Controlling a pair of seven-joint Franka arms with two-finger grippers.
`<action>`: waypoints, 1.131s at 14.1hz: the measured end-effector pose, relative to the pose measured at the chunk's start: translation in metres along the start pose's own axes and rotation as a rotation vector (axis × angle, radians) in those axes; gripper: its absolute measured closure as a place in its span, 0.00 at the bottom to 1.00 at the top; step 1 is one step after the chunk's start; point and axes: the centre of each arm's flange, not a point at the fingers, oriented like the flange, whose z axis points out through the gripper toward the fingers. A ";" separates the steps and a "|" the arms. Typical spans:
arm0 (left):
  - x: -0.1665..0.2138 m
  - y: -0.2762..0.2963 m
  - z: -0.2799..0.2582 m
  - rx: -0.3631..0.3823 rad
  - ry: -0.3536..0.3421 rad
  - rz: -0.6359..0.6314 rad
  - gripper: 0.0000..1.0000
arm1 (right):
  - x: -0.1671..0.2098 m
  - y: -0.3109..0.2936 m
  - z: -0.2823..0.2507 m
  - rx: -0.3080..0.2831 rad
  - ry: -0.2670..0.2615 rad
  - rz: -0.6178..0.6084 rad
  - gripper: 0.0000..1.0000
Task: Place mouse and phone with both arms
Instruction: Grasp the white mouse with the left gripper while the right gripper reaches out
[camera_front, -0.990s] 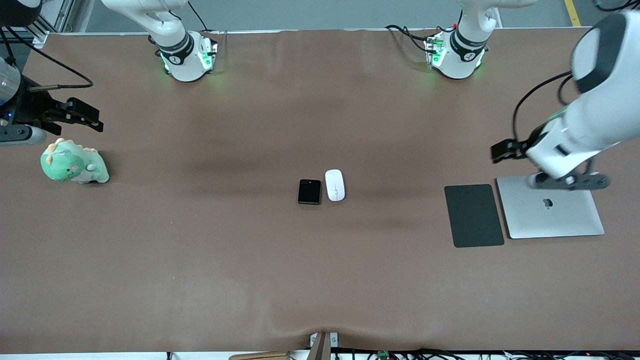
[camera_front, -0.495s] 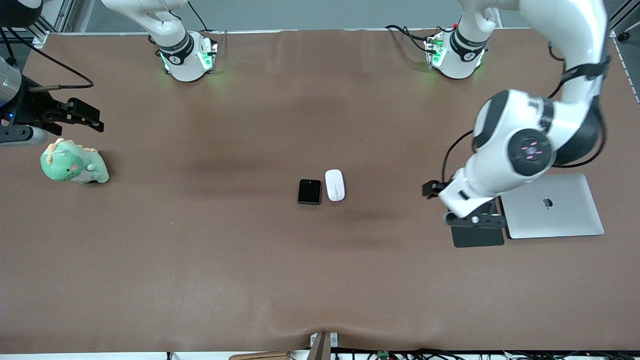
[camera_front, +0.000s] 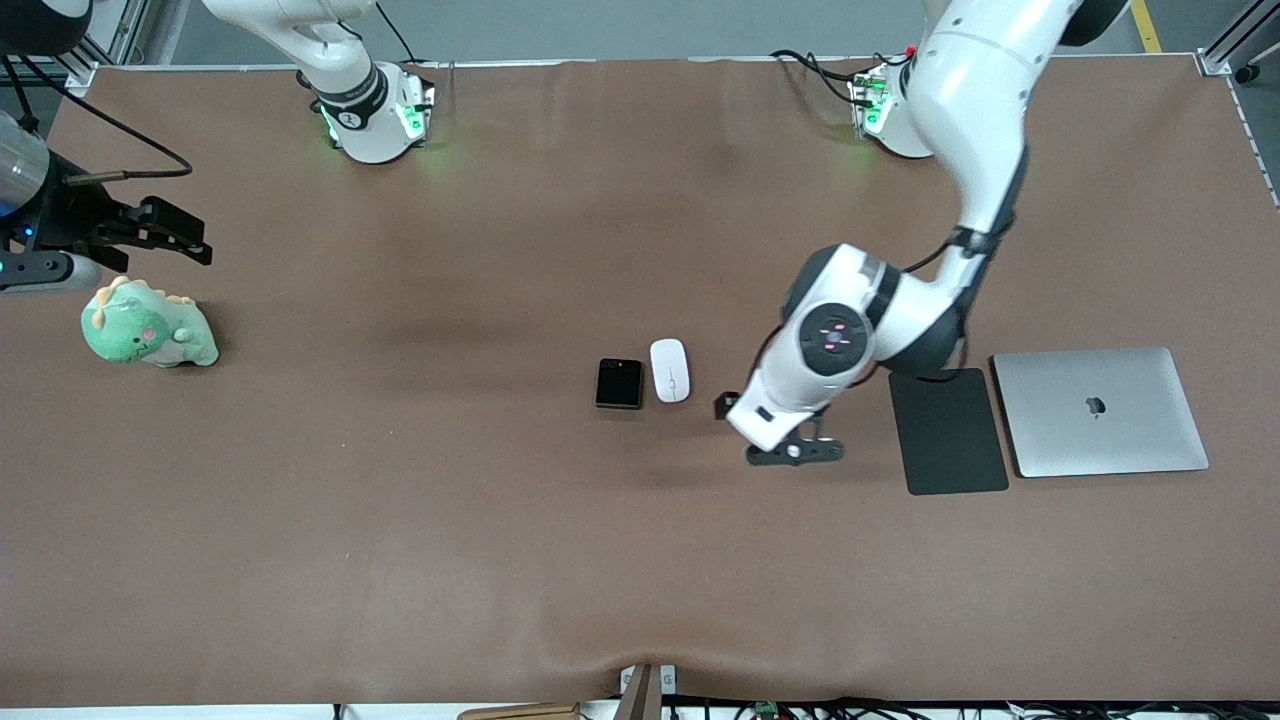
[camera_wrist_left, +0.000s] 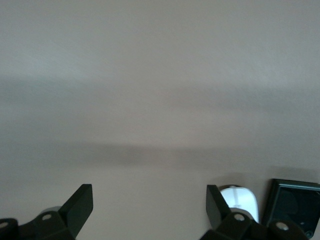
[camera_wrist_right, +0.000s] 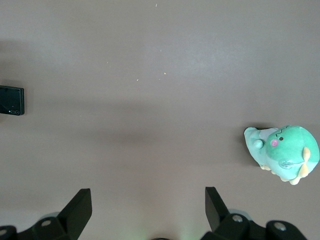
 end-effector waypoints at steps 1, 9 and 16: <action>-0.008 0.014 0.016 -0.005 0.003 -0.010 0.00 | 0.001 0.000 0.001 0.000 -0.002 -0.001 0.00; -0.049 0.068 0.072 -0.015 0.012 -0.069 0.16 | 0.003 0.000 0.004 0.000 -0.005 -0.001 0.00; -0.069 0.092 0.088 0.002 0.018 -0.100 0.21 | 0.010 -0.016 0.014 -0.003 -0.011 -0.019 0.00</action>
